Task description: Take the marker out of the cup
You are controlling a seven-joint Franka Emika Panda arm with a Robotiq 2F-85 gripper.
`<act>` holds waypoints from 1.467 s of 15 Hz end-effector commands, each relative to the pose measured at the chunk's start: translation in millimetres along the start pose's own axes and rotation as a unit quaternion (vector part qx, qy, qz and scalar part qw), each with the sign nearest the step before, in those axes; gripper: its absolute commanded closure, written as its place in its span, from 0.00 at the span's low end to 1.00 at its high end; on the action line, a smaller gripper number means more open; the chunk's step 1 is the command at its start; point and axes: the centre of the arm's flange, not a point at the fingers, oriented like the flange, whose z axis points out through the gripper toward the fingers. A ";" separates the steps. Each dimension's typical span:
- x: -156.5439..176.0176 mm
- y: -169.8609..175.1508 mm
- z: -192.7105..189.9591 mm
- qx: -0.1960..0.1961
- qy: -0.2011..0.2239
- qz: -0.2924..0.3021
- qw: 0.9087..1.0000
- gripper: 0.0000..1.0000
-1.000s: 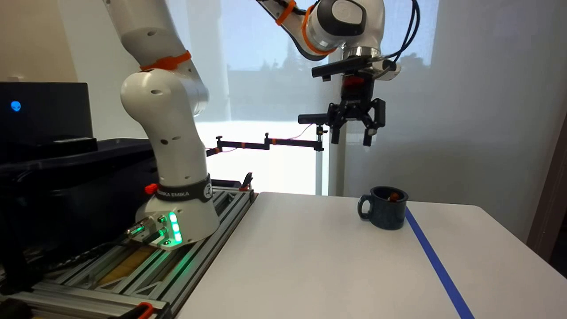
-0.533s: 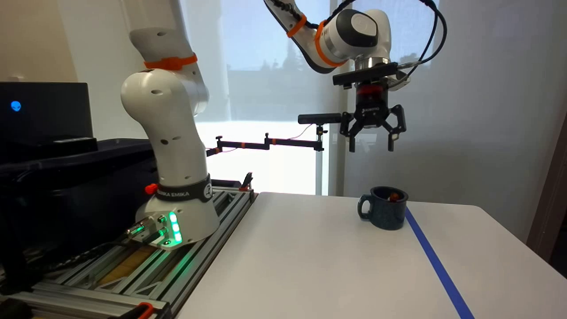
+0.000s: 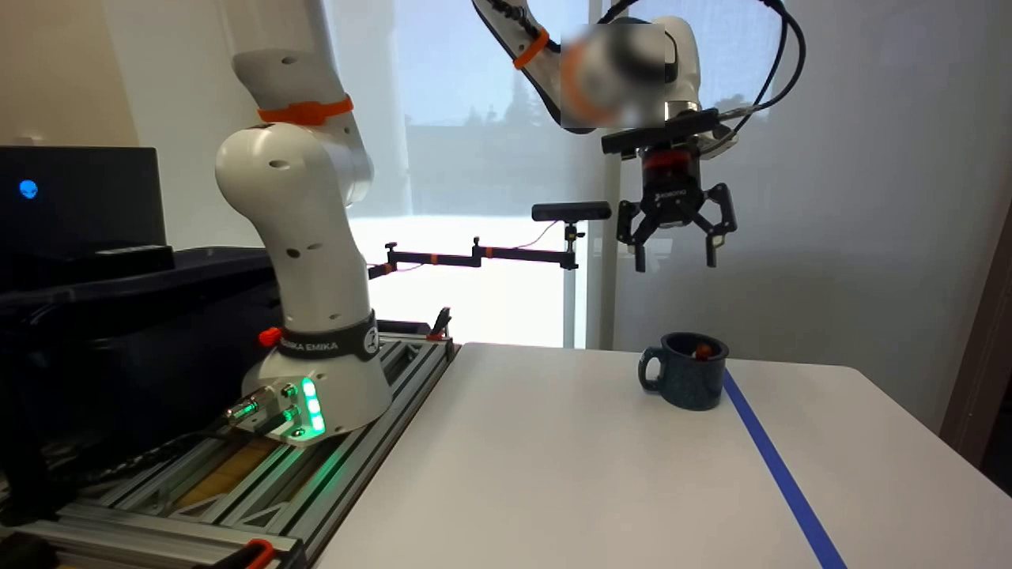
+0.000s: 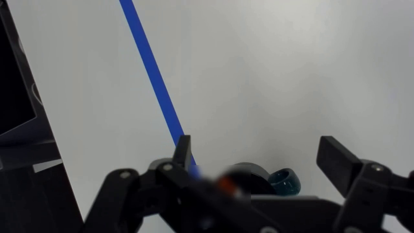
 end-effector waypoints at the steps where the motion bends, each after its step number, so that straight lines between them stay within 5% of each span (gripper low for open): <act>1: 9.3 2.5 2.4 -0.039 0.012 -0.029 0.999 0.00; 22: 91.1 -10.6 47.0 -0.092 -0.030 -0.153 0.984 0.00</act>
